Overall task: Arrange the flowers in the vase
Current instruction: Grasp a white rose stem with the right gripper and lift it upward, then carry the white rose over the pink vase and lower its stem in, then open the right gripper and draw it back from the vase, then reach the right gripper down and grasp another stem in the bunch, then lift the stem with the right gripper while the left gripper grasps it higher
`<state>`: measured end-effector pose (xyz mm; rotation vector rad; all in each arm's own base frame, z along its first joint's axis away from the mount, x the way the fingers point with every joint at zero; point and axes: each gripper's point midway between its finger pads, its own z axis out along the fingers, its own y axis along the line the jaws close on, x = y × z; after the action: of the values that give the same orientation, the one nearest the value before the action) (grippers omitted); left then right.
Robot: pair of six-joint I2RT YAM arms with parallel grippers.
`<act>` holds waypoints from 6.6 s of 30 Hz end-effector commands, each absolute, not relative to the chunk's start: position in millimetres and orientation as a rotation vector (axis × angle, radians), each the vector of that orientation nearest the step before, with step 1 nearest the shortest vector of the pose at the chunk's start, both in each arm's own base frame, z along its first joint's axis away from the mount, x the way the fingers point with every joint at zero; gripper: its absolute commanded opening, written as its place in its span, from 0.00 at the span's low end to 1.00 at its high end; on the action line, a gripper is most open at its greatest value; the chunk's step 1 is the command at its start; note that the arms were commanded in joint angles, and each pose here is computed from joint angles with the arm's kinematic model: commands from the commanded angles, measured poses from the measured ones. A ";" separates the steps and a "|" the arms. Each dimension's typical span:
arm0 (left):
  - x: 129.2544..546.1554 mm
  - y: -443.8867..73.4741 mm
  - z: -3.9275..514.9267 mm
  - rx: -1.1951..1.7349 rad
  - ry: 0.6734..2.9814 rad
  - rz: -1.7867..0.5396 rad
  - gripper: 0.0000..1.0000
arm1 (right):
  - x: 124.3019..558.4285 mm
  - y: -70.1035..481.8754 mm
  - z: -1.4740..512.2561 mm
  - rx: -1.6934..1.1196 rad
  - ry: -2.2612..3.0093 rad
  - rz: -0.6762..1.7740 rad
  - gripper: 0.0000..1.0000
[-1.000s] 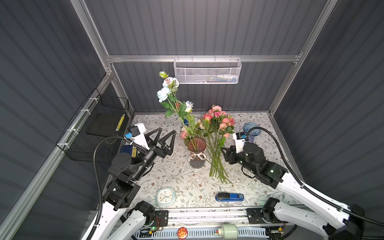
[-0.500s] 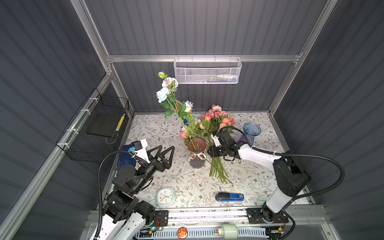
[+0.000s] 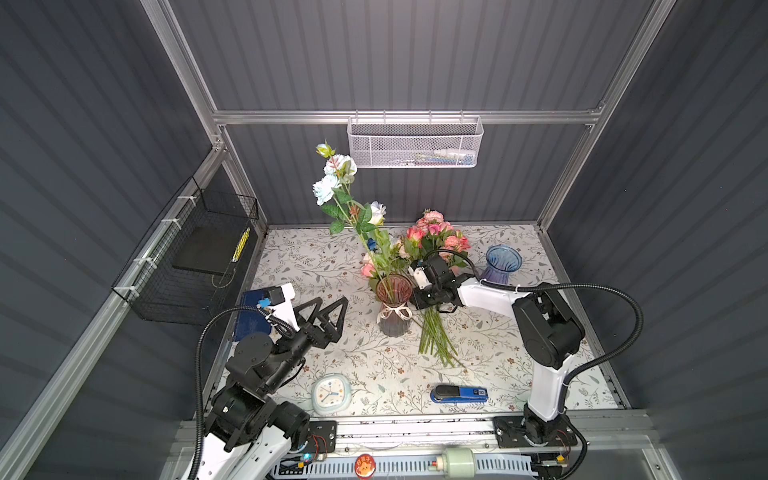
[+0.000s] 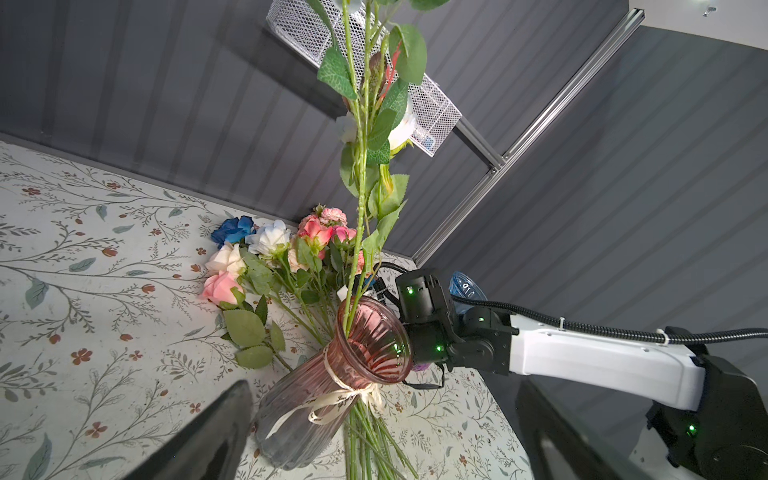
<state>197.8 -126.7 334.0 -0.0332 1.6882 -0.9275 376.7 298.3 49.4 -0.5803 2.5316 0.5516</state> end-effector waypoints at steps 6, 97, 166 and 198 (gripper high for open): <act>202.4 -127.4 323.9 -0.055 1.720 -0.917 1.00 | 387.9 308.9 73.8 -0.650 2.364 0.605 0.03; 194.0 -146.1 329.8 0.012 1.708 -1.050 1.00 | 269.1 339.4 337.8 -0.490 1.709 0.908 0.66; 196.4 -140.6 296.3 -0.018 1.791 -0.989 1.00 | 455.6 242.8 56.6 -0.300 2.530 0.264 0.13; 184.1 -150.7 338.7 0.105 1.716 -1.045 1.00 | 321.7 194.6 299.2 -0.059 1.859 0.735 0.00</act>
<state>191.2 -143.2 322.5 0.0200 1.7479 -1.0200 336.6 189.6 271.3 -0.0353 1.9488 0.6553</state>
